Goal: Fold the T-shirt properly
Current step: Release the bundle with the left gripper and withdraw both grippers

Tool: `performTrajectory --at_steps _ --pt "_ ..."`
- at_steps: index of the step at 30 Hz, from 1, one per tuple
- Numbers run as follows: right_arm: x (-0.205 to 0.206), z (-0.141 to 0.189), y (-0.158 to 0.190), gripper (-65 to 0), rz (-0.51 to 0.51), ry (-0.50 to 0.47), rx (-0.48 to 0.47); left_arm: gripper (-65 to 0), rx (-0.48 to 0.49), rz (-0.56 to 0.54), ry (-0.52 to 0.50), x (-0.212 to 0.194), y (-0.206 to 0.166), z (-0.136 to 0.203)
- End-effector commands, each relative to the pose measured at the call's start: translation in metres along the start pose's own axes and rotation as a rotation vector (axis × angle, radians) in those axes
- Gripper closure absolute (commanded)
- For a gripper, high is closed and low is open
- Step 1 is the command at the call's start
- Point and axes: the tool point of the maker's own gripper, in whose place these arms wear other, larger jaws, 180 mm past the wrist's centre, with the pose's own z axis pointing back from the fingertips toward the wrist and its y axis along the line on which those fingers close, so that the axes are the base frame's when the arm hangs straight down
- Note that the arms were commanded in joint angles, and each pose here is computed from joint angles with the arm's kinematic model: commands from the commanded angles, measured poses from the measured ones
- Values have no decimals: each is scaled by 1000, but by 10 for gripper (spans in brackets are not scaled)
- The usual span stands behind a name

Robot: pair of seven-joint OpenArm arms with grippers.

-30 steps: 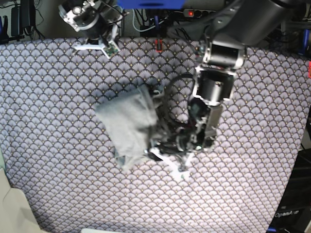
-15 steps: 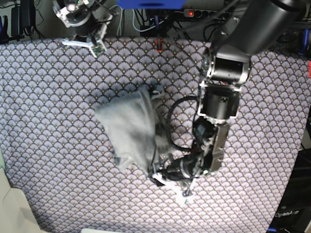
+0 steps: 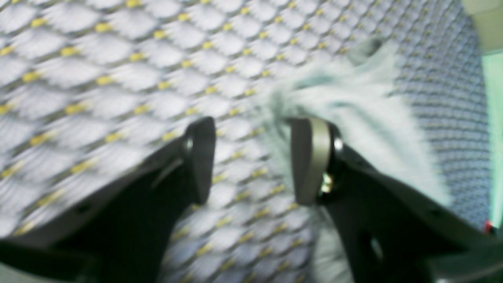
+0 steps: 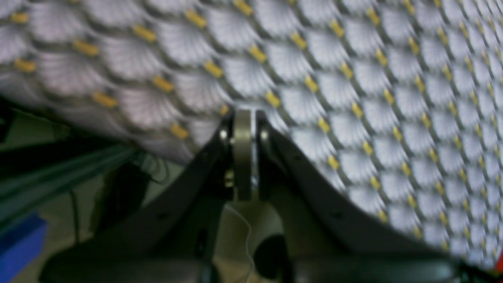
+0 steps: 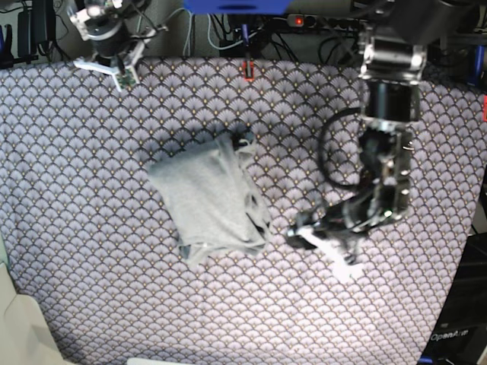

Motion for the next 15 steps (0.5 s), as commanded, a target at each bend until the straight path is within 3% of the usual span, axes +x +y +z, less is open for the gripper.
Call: performTrajectory --at_steps 1,7,11,15 --pt "-1 5 -11 0 -9 -9 -34 -308 5 -23 -18 13 7 12" --pt "-35 21 -44 0 -106 73 -159 -308 81 -116 41 7 51 65" --pt "-58 34 -62 0 -126 126 -215 -307 88 -205 34 5 52 103" --pt "-65 50 -81 0 -160 91 -277 -307 82 -201 4 6 50 141"
